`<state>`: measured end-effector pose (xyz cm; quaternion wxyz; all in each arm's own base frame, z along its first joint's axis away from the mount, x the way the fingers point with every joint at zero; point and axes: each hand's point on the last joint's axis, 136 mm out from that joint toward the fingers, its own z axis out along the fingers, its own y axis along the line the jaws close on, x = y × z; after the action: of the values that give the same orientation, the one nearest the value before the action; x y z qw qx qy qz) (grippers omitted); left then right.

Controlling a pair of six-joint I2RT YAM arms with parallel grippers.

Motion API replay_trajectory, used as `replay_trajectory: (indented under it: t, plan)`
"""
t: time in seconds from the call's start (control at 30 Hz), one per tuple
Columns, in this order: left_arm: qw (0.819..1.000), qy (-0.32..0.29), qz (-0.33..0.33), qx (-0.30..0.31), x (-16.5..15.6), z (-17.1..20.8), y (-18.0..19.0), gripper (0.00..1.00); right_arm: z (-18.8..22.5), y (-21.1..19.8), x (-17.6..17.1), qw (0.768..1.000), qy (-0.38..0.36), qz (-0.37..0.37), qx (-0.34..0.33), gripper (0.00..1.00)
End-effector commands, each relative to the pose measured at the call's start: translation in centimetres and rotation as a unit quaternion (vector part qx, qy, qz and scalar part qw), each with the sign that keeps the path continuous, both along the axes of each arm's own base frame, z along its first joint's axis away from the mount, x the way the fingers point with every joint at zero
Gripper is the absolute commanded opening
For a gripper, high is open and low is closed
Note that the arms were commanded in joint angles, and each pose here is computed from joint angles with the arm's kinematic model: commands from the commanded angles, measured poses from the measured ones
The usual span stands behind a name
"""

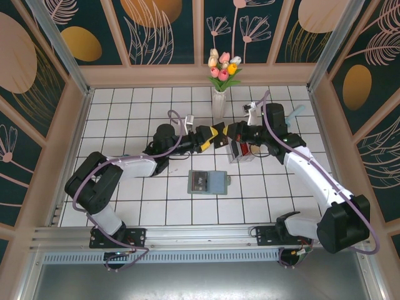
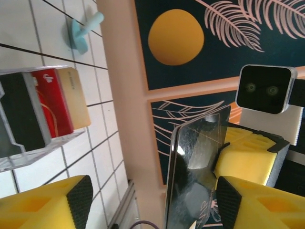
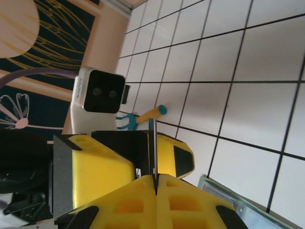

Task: Put the credit cards into the card holder
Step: Pick up several credit cards from the storage box.

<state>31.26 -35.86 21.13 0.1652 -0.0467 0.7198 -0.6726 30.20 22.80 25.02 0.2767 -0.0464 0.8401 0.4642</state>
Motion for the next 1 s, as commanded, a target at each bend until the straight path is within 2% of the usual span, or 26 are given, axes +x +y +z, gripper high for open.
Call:
replay_trajectory:
  t: [0.0, 0.07, 0.17, 0.27, 0.4, 0.43, 0.53, 0.6, 0.67, 0.83, 0.97]
  plan:
    - [0.997, -0.043, -0.027, -0.055, -0.4, 3.8, -0.5, 0.63, 0.8, 0.4, -0.3, 0.999, -0.008, 0.018, 0.029, 0.03]
    - [0.996, -0.05, -0.03, -0.071, -0.6, 4.7, -0.5, 0.48, 0.4, 0.4, -0.3, 0.999, -0.004, 0.017, 0.027, 0.04]
    - [0.995, -0.053, -0.03, -0.082, -0.8, 5.2, -0.3, 0.32, -0.6, -0.2, 0.1, 1.0, 0.005, 0.002, 0.015, 0.05]
    - [0.994, -0.054, -0.031, -0.091, -1.0, 5.7, -0.1, 0.2, -1.1, -0.4, 0.2, 1.0, 0.011, 0.0, 0.014, 0.07]
    - [0.994, -0.052, -0.031, -0.096, -1.0, 5.7, -0.1, 0.08, -1.1, -0.1, -0.1, 0.999, 0.013, 0.016, 0.025, 0.16]
    - [0.994, -0.051, -0.032, -0.096, -1.0, 5.7, -0.1, 0.07, -0.9, 0.0, -0.1, 0.999, 0.011, 0.018, 0.027, 0.23]
    - [0.994, -0.048, -0.035, -0.096, -1.0, 5.6, -0.2, 0.07, -0.7, 0.4, -0.4, 0.999, 0.009, 0.036, 0.038, 0.34]
    - [0.993, -0.048, -0.04, -0.095, -1.1, 5.6, -0.3, 0.07, -0.6, 0.7, -0.6, 0.998, 0.01, 0.049, 0.043, 0.35]
    - [0.993, -0.047, -0.045, -0.098, -1.3, 5.7, -0.3, 0.08, -0.6, 1.0, -0.6, 0.997, 0.012, 0.061, 0.047, 0.35]
    - [0.992, -0.048, -0.05, -0.11, -1.8, 6.0, -0.1, 0.15, -1.7, 0.1, 0.3, 0.999, 0.019, 0.03, 0.016, 0.21]
    - [0.99, -0.05, -0.051, -0.12, -1.9, 6.4, 0.1, 0.19, -1.9, -0.3, 0.2, 0.999, 0.021, 0.027, 0.02, 0.19]
